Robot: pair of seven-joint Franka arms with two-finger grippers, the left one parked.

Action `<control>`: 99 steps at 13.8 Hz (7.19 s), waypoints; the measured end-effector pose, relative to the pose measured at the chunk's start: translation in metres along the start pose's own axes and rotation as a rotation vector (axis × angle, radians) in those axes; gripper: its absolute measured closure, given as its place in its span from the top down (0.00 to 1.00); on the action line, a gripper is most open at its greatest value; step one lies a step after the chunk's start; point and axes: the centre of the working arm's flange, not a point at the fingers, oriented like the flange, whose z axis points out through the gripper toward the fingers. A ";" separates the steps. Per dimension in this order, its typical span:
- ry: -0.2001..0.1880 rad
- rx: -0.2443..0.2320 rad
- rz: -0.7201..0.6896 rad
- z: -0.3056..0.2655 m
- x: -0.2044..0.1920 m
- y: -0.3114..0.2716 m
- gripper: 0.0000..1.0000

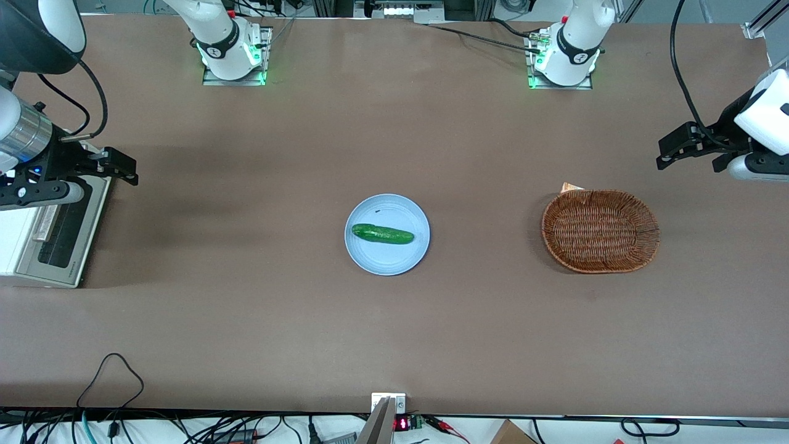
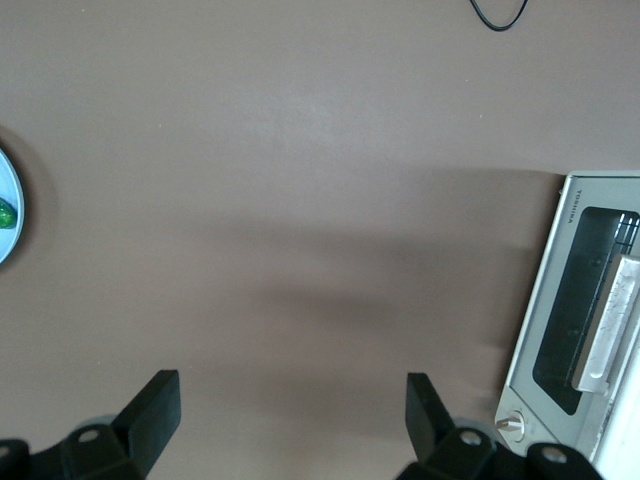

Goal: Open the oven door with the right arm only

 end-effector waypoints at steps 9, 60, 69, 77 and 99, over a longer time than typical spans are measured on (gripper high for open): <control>0.001 -0.001 -0.003 -0.001 0.000 0.000 1.00; -0.128 -0.374 0.175 0.113 0.011 0.060 0.01; -0.075 -0.606 0.212 0.185 -0.004 0.156 0.01; -0.066 -0.611 0.201 0.203 -0.004 0.165 0.01; -0.010 -0.574 0.243 0.232 0.000 0.138 0.01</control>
